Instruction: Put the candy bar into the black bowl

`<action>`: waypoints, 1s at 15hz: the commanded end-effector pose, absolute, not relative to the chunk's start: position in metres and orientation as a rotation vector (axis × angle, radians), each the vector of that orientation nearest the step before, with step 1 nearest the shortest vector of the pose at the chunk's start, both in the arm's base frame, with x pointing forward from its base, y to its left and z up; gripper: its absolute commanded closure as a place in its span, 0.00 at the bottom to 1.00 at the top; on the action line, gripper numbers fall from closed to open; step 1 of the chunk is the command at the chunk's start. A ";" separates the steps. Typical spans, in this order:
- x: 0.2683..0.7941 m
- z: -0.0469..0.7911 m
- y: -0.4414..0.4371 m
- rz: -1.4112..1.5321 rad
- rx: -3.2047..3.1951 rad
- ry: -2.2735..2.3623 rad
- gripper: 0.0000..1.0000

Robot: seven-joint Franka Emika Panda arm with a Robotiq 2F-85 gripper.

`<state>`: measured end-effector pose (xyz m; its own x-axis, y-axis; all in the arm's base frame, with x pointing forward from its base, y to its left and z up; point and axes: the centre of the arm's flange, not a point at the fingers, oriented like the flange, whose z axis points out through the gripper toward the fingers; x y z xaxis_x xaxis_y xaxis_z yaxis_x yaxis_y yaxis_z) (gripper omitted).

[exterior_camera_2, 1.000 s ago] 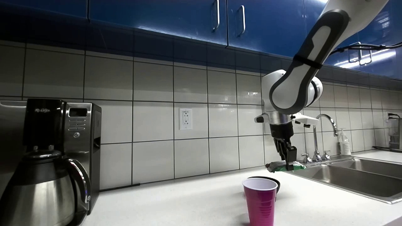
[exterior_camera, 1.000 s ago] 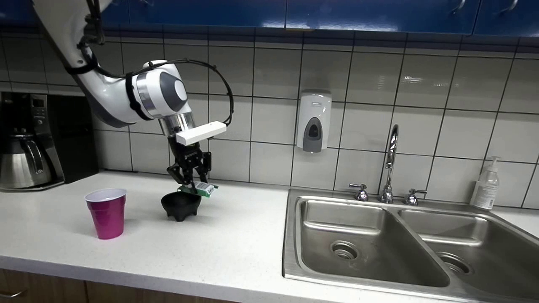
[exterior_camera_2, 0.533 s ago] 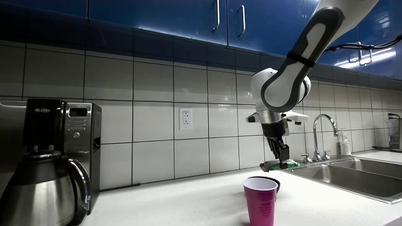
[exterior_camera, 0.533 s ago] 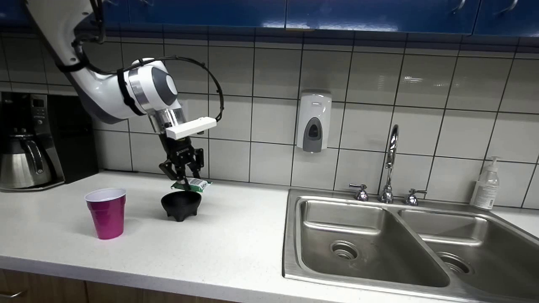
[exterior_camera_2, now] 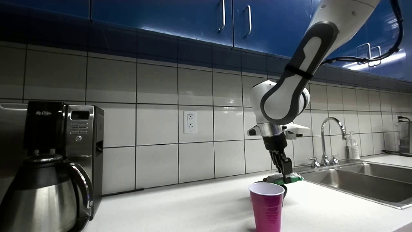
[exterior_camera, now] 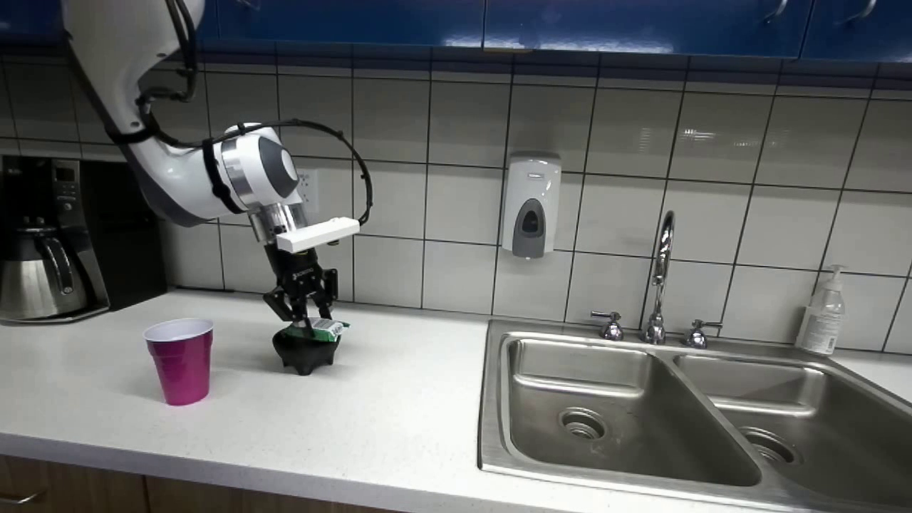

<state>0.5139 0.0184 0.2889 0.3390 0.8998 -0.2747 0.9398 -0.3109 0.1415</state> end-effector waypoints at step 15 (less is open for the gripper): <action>0.537 0.286 0.031 -0.221 2.347 1.620 0.12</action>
<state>0.5315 0.0264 0.2815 0.3374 0.9018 -0.2700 0.9403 -0.3093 0.1421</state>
